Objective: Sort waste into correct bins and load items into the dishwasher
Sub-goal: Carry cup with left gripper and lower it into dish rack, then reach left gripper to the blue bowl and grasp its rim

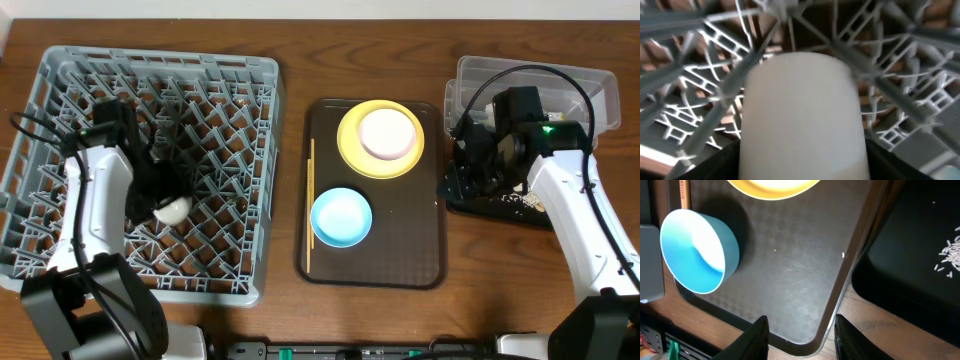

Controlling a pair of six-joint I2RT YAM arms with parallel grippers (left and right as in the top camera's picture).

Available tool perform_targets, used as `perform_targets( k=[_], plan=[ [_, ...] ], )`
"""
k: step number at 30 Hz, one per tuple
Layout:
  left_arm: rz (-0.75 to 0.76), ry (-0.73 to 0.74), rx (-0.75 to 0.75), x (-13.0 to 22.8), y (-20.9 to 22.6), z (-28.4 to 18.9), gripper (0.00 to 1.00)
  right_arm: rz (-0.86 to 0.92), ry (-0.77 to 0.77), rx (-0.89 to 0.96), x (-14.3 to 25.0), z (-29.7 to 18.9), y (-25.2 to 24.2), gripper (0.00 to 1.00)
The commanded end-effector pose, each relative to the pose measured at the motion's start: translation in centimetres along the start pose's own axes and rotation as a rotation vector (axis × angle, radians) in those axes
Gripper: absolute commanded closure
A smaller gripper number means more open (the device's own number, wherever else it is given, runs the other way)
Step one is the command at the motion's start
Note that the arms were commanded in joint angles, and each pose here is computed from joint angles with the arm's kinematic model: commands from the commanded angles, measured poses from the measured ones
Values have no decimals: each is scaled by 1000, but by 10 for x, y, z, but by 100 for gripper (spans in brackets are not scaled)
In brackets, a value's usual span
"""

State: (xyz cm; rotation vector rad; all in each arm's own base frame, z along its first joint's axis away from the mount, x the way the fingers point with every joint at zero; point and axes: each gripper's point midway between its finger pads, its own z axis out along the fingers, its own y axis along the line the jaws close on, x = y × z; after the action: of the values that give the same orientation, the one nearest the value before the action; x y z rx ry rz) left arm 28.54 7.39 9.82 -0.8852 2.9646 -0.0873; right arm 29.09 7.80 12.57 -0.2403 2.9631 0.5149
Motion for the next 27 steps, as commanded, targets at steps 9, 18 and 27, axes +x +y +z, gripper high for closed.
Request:
perform_targets(
  k=[9, 18, 27],
  plan=[
    [4, -190, 43, -27, -8, -62, 14, -8, -14, 6, 0, -7, -2, 60],
    [102, -68, 152, 9, -49, -58, 13, -8, -17, 8, -1, -7, -3, 59],
    [477, -39, 182, 70, -136, -54, 12, 199, 44, 352, 20, -18, -61, 31]
  ],
)
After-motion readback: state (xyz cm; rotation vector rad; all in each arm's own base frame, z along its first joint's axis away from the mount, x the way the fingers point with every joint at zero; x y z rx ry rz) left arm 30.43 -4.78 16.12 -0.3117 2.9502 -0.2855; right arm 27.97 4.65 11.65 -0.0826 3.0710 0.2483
